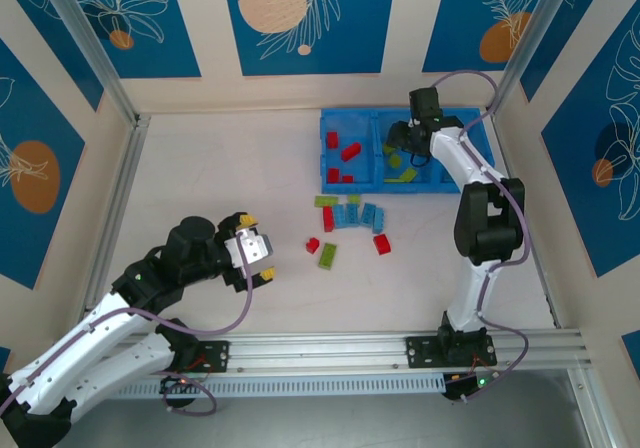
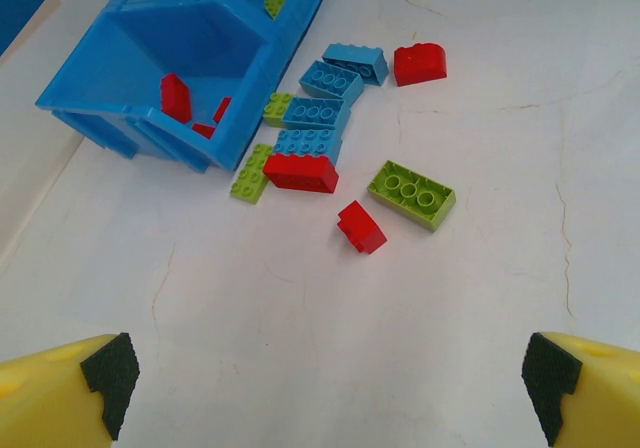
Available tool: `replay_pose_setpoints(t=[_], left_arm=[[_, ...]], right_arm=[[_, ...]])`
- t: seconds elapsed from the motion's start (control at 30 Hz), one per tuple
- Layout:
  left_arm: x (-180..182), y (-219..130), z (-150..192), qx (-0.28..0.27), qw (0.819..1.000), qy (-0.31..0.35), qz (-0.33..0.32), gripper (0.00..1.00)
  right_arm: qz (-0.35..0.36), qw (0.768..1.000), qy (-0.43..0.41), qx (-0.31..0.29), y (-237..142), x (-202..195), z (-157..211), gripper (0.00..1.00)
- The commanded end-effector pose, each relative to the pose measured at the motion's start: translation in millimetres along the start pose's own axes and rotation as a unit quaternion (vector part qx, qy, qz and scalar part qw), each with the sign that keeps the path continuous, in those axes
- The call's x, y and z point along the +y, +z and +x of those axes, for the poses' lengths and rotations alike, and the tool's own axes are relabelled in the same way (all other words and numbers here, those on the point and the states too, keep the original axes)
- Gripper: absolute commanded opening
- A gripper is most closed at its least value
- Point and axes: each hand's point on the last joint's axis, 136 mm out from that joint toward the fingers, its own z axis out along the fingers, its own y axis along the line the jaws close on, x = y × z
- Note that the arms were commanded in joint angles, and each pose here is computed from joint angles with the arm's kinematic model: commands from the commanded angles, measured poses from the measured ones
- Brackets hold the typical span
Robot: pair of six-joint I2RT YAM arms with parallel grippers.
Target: Sort the legos into containers by color
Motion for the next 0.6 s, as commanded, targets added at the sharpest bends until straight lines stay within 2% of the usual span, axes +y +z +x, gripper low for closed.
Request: replay_pose_setpoints(t=[0.0,0.13,0.3,0.43,0.57], left_arm=[[2.1,-0.8,1.8,0.002,1.0,0.002,-0.004,1.0],[1.2,-1.1,0.9,0.001,1.0,0.002,0.0,1.0],[0.7,-0.9,-0.8,-0.002,1.0,0.002,0.003,1.0],[-0.7,-0.3,-2.7,-0.005,1.0,0.002,0.009,1.0],[-1.7,0.2,-4.0,-0.006,1.0,0.001,0.014,1.0]], right_arm=[[-0.016,1.0,0.013,-0.009,-49.2,4.7,-5.0,0.65],[-0.055,0.998,0.04,-0.014,-94.0,9.6,37.0,0.66],[-0.099,0.994,0.036,-0.023,-137.2,21.9,130.4,0.73],[-0.077,0.997,-0.002,-0.002,-139.6,13.9,195.1,0.78],[-0.043,0.998,-0.035,0.039,-116.6,1.7,238.4,0.82]])
